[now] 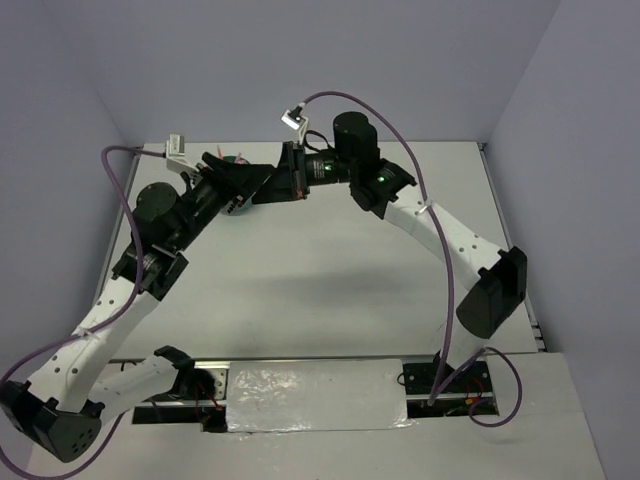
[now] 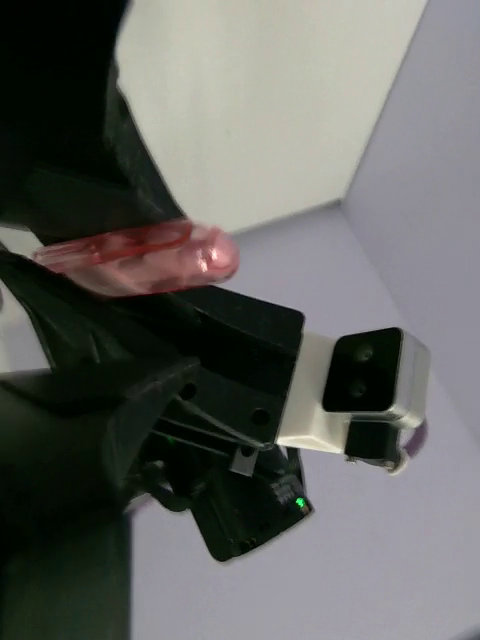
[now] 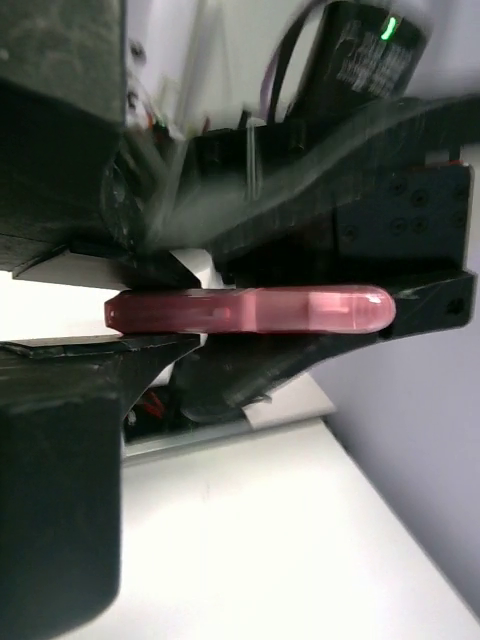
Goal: Sort the stationery into containers
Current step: Close the pen cap on the pen.
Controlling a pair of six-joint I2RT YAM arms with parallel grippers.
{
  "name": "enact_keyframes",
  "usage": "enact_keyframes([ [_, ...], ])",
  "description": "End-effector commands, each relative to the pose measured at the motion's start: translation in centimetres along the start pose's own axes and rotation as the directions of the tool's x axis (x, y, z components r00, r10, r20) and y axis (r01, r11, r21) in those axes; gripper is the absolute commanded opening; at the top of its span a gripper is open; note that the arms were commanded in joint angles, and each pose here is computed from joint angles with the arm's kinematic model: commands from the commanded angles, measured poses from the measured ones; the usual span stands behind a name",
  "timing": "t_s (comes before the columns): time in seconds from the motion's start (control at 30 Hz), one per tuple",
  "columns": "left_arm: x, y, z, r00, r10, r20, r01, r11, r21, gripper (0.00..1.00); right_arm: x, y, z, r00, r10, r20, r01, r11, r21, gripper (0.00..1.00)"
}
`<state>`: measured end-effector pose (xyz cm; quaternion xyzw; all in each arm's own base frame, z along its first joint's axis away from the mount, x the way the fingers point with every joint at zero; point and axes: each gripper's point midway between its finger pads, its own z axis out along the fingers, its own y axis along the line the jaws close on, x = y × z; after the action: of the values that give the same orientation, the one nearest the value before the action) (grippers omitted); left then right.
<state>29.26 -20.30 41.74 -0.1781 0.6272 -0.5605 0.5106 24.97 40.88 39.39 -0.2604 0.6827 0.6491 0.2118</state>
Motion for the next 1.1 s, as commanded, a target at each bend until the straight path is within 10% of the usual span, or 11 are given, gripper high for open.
enact_keyframes([
  [0.0, 4.4, -2.6, -2.1, 0.947, 0.181, -0.266, -0.165, 0.983, 0.080, 0.58, -3.6, 0.7, -1.9, 0.949, -0.211, 0.233, 0.188, 0.975, 0.118, 0.00],
  [0.1, 1.9, -3.2, -1.4, 0.947, 0.248, -0.204, -0.238, 0.969, 0.073, 0.99, -1.5, 0.0, -2.9, 0.955, -0.209, 0.212, 0.180, 0.972, 0.148, 0.00],
  [0.5, 2.3, -6.7, -2.2, 0.885, 0.394, -0.247, -0.244, 0.845, 0.475, 0.98, 2.2, 3.3, -5.2, 0.955, -0.250, 0.157, 0.249, 0.968, 0.027, 0.00],
  [0.83, 2.9, -6.4, -2.3, 0.852, 0.447, -0.272, -0.268, 0.819, 0.507, 0.52, 3.5, 4.5, -5.7, 0.951, -0.287, 0.112, 0.292, 0.956, -0.035, 0.00],
  [1.0, 3.3, -6.1, -2.4, 0.848, 0.437, -0.301, -0.250, 0.829, 0.500, 0.03, 3.3, 4.1, -5.8, 0.952, -0.280, 0.126, 0.286, 0.958, -0.027, 0.00],
  [1.07, 3.4, -5.8, -2.3, 0.842, 0.440, -0.312, -0.251, 0.832, 0.496, 0.00, 3.1, 4.2, -5.8, 0.950, -0.284, 0.132, 0.290, 0.957, -0.030, 0.02],
])
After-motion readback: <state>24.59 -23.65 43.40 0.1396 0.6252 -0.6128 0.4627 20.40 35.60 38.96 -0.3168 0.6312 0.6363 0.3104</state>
